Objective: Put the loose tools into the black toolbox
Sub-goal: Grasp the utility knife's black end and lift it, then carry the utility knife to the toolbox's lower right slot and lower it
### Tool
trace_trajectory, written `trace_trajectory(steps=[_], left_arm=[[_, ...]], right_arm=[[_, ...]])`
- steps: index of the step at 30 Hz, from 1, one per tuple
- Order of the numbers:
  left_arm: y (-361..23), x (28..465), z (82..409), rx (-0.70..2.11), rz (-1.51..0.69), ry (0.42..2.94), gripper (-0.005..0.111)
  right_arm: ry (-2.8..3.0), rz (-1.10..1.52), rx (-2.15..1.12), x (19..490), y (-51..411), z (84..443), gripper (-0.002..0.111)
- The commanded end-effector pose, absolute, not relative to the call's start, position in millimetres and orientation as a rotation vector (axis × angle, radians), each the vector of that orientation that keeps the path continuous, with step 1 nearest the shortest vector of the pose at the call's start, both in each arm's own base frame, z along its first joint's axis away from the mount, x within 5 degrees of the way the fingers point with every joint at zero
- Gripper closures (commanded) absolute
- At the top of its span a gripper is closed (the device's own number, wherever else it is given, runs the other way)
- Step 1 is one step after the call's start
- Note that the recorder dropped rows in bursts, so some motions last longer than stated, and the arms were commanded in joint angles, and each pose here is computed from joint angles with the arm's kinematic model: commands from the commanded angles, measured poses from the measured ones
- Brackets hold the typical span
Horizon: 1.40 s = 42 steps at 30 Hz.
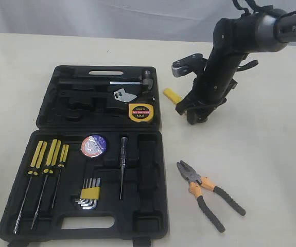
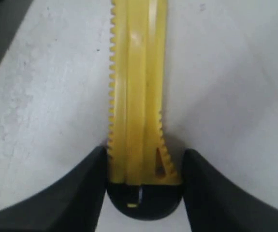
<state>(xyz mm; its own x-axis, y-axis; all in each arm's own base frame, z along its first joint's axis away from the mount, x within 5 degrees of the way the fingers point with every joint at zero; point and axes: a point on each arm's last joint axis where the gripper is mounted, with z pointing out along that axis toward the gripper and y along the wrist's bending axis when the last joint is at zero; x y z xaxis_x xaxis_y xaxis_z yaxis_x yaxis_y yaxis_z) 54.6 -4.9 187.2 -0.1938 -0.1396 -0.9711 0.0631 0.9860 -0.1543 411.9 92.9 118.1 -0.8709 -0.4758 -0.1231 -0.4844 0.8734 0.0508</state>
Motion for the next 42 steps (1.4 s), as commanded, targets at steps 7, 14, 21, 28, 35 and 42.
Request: trace_trajectory(steps=[7, 14, 21, 28, 35, 42], left_arm=[[-5.1, 54.7, 188.7, -0.049, -0.182, 1.757, 0.107], [-5.1, 54.7, 188.7, -0.049, -0.182, 1.757, 0.107], [-5.1, 54.7, 188.7, -0.049, -0.182, 1.757, 0.107], [-5.1, 54.7, 188.7, -0.049, -0.182, 1.757, 0.107], [-5.1, 54.7, 188.7, -0.049, -0.182, 1.757, 0.107], [-5.1, 54.7, 188.7, -0.049, -0.182, 1.757, 0.107]], right_arm=[[2.969, 0.115, -0.797, 408.6, 90.4, 121.4, 0.109], [2.946, 0.131, -0.800, 398.4, 90.3, 165.1, 0.109], [3.017, 0.202, -0.792, 369.4, 88.0, 219.7, 0.109], [2.858, 0.315, -0.644, 345.2, 90.8, 287.4, 0.109], [2.740, 0.333, -0.587, 311.0, 107.4, 337.7, 0.109], [2.715, 0.399, -0.646, 278.5, 147.3, 350.4, 0.109]])
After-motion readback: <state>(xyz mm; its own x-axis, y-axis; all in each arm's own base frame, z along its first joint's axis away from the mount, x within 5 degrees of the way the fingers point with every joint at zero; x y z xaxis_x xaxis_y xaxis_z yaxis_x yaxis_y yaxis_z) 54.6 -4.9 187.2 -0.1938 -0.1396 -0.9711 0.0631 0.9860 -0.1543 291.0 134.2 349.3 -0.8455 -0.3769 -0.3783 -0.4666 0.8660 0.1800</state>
